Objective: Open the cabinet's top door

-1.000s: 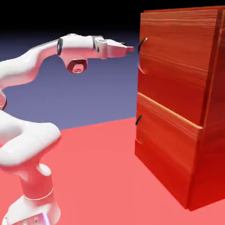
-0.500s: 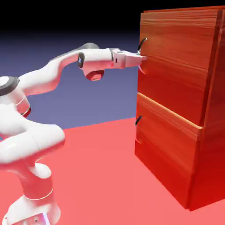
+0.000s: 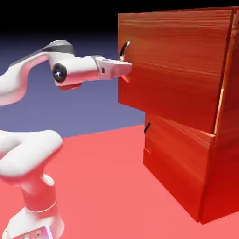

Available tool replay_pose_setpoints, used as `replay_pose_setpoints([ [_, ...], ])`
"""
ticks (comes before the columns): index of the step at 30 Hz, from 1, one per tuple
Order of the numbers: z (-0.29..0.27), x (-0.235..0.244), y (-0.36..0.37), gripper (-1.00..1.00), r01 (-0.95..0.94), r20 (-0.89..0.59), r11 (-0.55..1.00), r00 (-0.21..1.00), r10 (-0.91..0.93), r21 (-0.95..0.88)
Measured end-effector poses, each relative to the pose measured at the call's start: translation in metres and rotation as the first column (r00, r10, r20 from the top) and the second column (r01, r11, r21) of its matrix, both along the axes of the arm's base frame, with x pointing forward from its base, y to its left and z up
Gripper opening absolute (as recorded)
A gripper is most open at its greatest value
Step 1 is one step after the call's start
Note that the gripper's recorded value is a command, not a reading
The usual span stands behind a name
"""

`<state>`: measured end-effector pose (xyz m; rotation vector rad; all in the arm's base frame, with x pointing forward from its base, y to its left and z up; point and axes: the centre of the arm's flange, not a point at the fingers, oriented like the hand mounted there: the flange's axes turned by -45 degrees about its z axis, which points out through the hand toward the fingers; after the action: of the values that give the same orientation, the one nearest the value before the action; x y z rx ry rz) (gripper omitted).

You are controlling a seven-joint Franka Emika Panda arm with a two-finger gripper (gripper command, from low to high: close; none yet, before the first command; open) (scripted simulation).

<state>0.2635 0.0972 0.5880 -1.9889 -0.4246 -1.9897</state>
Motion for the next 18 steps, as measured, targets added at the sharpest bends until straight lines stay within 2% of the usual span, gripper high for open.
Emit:
replay_pose_setpoints([
  [18,0.0,-0.081,-0.11,-1.0,-0.319,0.0,0.948,0.948,0.319,0.0],
])
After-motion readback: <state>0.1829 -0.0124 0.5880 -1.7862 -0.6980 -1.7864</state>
